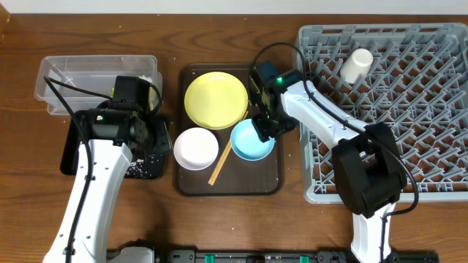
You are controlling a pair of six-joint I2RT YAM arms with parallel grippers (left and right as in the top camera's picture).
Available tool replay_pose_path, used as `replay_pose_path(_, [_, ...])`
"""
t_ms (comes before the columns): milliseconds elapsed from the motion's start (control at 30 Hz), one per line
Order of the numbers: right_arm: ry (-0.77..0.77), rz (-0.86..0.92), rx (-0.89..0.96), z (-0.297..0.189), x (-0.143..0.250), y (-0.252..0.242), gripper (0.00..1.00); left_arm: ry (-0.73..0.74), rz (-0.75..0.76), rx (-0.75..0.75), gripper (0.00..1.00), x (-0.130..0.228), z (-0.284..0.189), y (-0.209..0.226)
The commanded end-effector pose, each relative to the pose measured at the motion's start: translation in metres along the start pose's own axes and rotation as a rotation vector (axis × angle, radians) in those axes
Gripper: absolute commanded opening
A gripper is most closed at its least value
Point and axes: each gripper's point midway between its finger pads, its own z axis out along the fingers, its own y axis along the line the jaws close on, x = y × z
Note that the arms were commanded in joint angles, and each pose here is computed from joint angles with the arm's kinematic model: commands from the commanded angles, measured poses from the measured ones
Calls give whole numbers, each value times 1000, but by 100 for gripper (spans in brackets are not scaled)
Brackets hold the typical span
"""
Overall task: Sort waste into correct bins and load items into the dishwasher rack
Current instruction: 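Reach the right gripper to the blue bowl and grasp its rim, then carry the blue bowl with the right gripper into the dish rack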
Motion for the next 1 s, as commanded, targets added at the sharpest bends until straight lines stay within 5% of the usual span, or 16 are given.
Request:
replay_pose_path(0, [1,35,37,3,1,-5,20,-16,-13,-8,59,-4,-3,2])
replay_pose_path(133, [1,36,37,3,1,-6,1,-16,-13,-8,59,-4,-3,2])
replay_pose_path(367, [-39,40,34,-15,-4,-7,1,-14,-13,-4,59,-4,-3,1])
replay_pose_path(567, [-236,75,59,-87,-26,-24,1,-11,-12,-2,60,-3,-3,1])
replay_pose_path(967, [-731,269,597,-249,-40,-127,1,-12,-12,-2,60,-3,-3,1])
